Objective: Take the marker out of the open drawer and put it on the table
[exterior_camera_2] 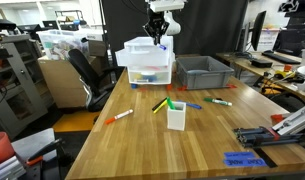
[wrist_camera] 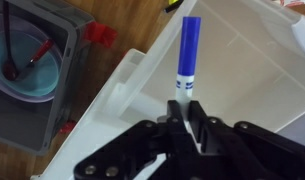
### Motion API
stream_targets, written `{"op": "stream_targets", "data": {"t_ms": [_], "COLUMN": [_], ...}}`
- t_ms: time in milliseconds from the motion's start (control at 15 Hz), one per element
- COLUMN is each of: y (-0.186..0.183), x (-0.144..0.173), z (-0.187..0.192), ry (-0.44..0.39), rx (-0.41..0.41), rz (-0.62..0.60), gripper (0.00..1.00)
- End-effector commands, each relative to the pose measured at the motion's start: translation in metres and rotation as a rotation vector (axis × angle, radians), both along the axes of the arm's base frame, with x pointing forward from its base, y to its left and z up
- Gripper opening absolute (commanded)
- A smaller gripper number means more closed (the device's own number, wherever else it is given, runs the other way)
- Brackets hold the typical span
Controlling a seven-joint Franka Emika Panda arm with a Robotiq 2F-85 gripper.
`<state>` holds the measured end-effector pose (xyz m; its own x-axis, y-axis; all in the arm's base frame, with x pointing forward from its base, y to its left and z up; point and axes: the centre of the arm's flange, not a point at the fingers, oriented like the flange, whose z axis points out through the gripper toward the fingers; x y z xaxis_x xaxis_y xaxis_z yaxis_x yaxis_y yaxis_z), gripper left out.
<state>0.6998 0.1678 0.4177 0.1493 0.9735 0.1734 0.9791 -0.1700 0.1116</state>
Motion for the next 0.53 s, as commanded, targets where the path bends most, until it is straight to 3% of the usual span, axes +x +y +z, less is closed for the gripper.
{"op": "stream_targets", "data": {"t_ms": [0,200,467], "y": [-0.011,-0.025,-0.044], "x": [-0.013,-0.025,-0.05], "z": [0.033,0.062,0.081], "ry": [-0.045,-0.106,-0.162], "rx": [0.004,-0.018,-0.075], "rz": [0.042,0.003,-0.147], "gripper": [0.04,0.04,0.04]}}
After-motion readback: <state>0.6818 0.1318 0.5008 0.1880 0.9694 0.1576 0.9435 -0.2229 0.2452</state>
